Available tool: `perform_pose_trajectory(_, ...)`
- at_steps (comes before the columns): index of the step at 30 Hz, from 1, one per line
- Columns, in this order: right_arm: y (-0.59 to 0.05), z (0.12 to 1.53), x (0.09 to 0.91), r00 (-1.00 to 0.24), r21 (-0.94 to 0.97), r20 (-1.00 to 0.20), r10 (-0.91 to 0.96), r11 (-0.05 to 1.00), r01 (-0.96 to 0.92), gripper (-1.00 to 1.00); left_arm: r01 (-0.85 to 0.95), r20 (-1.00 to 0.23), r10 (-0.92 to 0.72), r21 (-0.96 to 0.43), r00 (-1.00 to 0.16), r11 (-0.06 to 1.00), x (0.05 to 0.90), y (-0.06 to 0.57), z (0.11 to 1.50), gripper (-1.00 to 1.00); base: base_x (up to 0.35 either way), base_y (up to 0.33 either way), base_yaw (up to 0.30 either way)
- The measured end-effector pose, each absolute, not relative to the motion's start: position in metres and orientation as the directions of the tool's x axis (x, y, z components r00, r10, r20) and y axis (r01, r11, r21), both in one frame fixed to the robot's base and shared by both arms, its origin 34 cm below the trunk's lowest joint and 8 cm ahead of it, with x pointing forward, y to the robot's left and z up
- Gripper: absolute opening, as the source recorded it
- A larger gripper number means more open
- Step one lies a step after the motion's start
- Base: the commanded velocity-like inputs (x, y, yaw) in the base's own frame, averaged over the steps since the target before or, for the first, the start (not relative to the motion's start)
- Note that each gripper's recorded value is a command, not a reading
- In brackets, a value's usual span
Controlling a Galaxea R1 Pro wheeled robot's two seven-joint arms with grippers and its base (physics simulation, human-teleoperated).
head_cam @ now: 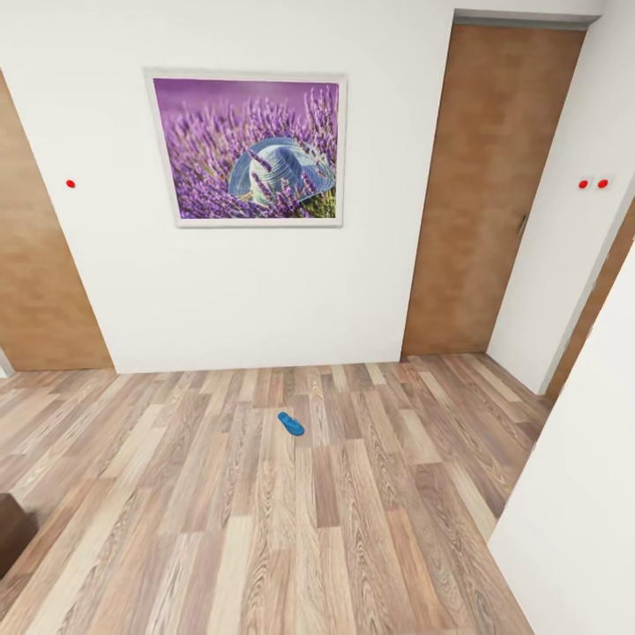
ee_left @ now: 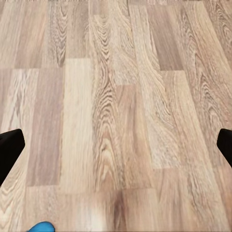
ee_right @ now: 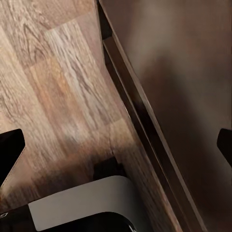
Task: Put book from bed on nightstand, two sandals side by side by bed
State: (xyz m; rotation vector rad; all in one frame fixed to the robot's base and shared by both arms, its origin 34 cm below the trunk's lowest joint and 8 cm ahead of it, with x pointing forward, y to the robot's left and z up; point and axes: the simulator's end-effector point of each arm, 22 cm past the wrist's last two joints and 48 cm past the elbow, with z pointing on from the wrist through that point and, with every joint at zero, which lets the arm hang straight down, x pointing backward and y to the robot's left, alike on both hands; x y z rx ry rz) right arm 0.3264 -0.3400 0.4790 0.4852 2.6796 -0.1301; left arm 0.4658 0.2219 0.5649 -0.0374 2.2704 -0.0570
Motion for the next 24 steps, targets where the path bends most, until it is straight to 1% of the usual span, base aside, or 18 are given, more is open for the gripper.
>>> perform_pose_trajectory(19,-0.34,0.479,0.3264,-0.854,-0.018,-0.413,0.315,0.935,0.354,1.0,-0.008,-0.764,-0.046,-0.054,-0.644,0.999,0.4659,0.2219,0.5651,1.0,0.29,0.0,0.0)
perform_pose_trajectory(24,-0.34,0.4789,0.3264,-0.854,-0.018,-0.413,0.316,0.935,0.354,1.0,-0.008,-0.764,-0.046,-0.054,-0.644,0.999,0.4661,0.2219,0.565,1.0,0.174,0.0,0.0)
